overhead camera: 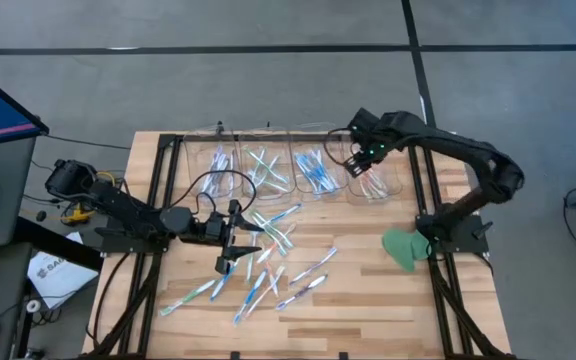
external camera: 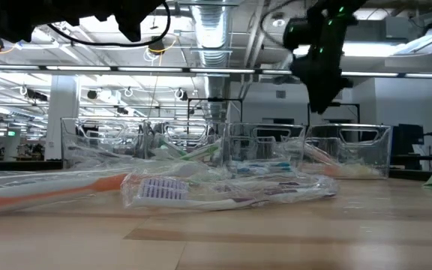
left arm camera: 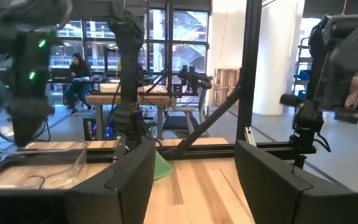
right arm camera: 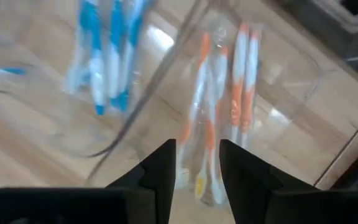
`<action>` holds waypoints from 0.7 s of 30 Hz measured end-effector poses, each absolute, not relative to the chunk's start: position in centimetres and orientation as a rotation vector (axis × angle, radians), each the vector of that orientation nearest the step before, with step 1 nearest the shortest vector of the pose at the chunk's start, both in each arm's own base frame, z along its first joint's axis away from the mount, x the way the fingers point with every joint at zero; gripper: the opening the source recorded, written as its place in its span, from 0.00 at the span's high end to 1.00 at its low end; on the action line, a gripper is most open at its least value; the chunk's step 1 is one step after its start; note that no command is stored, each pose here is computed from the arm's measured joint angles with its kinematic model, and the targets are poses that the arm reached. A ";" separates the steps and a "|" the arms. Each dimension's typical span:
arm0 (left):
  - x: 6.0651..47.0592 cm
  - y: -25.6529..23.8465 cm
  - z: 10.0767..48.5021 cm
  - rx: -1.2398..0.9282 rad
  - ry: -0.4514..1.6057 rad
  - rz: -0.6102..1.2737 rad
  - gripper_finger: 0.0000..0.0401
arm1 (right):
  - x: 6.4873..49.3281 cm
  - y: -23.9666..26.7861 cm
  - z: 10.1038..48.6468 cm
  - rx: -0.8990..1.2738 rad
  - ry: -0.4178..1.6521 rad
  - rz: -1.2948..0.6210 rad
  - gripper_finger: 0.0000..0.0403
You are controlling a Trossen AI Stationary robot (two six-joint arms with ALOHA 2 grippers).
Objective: Pick & Place Toothbrushes
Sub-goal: Put the purple toothbrush into the left transparent bin
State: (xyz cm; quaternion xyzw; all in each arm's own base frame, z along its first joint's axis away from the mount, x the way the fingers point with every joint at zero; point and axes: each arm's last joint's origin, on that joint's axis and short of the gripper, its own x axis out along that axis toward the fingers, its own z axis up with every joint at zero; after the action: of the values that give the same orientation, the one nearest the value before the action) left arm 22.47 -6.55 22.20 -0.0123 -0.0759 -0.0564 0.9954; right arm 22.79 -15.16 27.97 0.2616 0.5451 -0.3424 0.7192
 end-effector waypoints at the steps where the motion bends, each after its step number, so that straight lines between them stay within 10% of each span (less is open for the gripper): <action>1: 22.5 -6.5 22.2 -0.035 -0.150 -0.114 0.47 | 22.7 -14.5 28.6 0.573 1.182 -0.749 0.71; 21: 22.5 -6.6 21.6 -0.030 -0.089 -0.115 0.47 | 25.5 5.8 26.6 -0.020 0.783 0.104 0.71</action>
State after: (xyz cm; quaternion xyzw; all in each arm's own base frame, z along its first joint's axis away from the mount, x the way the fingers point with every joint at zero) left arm 22.55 -6.58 21.59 -0.0152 -0.0445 -0.0575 0.9972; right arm 25.49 5.84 26.56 -0.0097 0.3812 0.0509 0.9230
